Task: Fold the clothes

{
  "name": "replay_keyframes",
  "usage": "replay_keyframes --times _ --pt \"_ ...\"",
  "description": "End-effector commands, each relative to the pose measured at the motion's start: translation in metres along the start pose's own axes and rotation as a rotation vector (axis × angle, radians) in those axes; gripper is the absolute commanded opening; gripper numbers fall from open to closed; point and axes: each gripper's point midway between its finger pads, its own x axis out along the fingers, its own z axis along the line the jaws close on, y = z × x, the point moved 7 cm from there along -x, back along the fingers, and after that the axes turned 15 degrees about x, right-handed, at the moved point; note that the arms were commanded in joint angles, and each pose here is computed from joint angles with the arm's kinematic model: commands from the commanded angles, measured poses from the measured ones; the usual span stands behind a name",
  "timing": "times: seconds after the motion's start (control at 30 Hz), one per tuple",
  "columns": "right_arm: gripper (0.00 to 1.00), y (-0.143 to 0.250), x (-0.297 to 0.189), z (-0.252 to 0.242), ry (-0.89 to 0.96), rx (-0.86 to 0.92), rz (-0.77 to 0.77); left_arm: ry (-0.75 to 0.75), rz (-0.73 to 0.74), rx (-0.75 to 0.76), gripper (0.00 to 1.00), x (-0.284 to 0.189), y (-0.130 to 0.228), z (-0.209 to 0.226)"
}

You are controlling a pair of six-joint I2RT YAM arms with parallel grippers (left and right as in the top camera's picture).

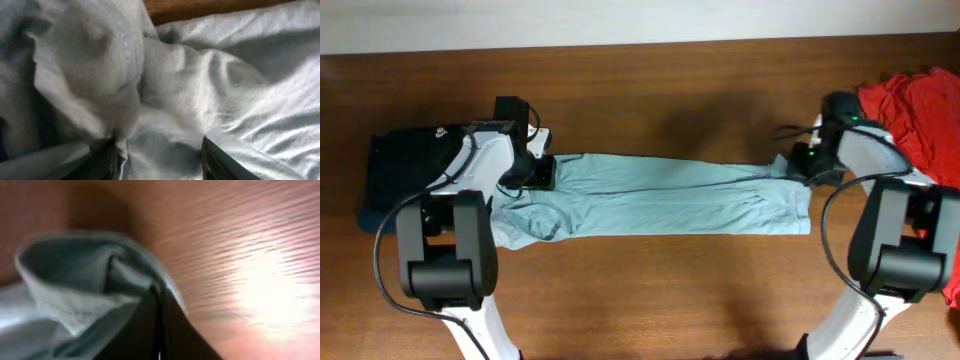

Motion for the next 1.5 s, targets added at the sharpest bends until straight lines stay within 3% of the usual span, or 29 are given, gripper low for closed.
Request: replay_keyframes --times 0.0,0.2,0.23,0.43,0.73,0.93,1.03,1.1,1.3,1.4,1.47 --pt "0.08 -0.027 -0.027 -0.021 0.044 0.074 -0.079 0.010 -0.002 0.014 0.53 0.003 -0.001 0.001" --pt "0.19 -0.034 -0.034 -0.041 0.021 0.125 -0.046 0.010 -0.002 0.014 0.54 0.003 -0.001 0.001" --pt "0.37 -0.032 -0.034 -0.034 -0.071 0.066 -0.013 0.010 -0.002 0.014 0.53 0.003 -0.001 0.001" --pt "0.47 -0.025 -0.047 0.007 -0.391 -0.151 0.019 0.008 -0.009 0.014 0.53 0.003 -0.003 0.002" --pt "0.38 -0.018 -0.028 0.037 -0.188 -0.237 -0.046 0.004 -0.019 0.015 0.54 0.003 -0.004 0.002" --pt "0.38 -0.022 -0.020 0.032 -0.095 -0.197 -0.082 0.006 -0.014 0.014 0.54 0.003 -0.004 0.002" --pt "0.45 -0.024 -0.020 0.033 -0.099 -0.197 -0.090 0.006 -0.015 0.014 0.53 0.003 -0.004 0.002" --pt "0.37 -0.021 -0.016 0.035 -0.113 -0.199 -0.071 0.006 -0.015 0.014 0.53 0.003 -0.004 0.002" --pt "0.27 -0.013 -0.005 0.037 -0.146 -0.198 -0.003 0.006 -0.015 0.014 0.53 0.003 -0.004 0.002" --pt "0.05 -0.015 -0.006 0.033 -0.137 -0.190 -0.007 0.006 -0.015 0.014 0.53 0.003 -0.004 0.002" --pt "0.04 -0.019 -0.009 0.025 -0.091 -0.141 -0.023 0.006 -0.014 0.014 0.54 0.003 -0.004 0.002"
